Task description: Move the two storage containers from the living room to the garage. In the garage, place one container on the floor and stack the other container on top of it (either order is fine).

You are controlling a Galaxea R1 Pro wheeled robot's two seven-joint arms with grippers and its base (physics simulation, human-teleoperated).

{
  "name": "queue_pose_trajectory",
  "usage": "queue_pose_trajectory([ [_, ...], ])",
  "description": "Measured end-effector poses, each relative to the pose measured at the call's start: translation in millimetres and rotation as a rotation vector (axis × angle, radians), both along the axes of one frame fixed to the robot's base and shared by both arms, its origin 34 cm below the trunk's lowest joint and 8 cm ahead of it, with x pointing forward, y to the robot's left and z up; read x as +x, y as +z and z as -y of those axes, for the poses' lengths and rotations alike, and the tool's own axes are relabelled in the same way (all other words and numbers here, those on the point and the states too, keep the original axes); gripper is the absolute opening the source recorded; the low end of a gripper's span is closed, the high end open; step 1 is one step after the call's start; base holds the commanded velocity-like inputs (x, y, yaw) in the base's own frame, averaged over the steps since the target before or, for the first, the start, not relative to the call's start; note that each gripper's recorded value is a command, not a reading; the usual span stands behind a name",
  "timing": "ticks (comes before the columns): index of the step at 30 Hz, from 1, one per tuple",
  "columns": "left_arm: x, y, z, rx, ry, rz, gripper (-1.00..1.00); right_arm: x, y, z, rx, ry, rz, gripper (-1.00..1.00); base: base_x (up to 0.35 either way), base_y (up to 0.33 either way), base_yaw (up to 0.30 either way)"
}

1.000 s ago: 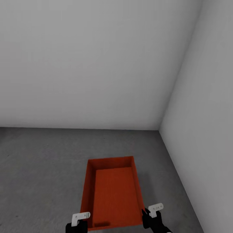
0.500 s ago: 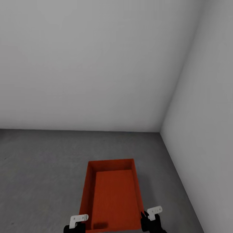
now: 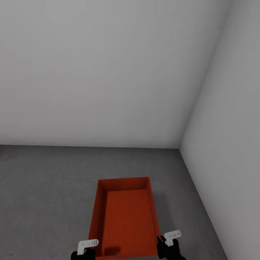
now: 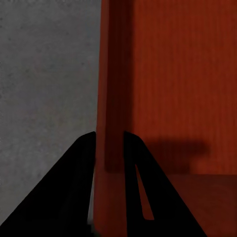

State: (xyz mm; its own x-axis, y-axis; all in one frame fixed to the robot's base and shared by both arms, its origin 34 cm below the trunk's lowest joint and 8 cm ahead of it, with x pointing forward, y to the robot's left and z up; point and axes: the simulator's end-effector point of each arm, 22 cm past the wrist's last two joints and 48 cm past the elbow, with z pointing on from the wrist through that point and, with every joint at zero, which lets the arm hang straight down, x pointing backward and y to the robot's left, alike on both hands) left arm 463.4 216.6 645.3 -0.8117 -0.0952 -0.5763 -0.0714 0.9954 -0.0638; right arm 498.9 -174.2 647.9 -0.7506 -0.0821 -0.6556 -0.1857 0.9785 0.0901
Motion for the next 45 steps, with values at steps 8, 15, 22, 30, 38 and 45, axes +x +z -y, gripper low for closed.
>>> queue_pose_trajectory([
  [8,-0.9,-0.2,1.6,-0.008,0.023,-0.004,-1.0,6.3,3.9,3.3,-0.01,0.011,-0.005,-1.0,0.311,0.0,0.0],
  [15,-1.3,-0.3,2.0,-0.009,0.024,-0.005,-1.0,6.4,4.0,3.8,-0.009,0.012,-0.006,-1.0,0.327,0.0,0.0],
  [22,-1.1,-0.2,2.2,-0.009,0.024,-0.004,-1.0,6.7,4.2,4.1,-0.01,0.012,-0.005,-1.0,0.327,0.0,0.0],
  [30,-1.2,-0.3,2.3,-0.01,0.024,-0.004,-1.0,6.7,4.1,4.2,-0.01,0.012,-0.005,-1.0,0.327,0.0,0.0],
  [38,-1.3,-0.3,2.2,-0.009,0.024,-0.005,-1.0,6.5,4.0,4.1,-0.01,0.012,-0.006,-1.0,0.327,0.0,0.0],
  [45,-0.7,-0.3,2.4,-0.01,0.024,-0.003,-1.0,7.4,4.2,4.5,-0.01,0.012,-0.004,-1.0,0.155,0.0,0.0],
])
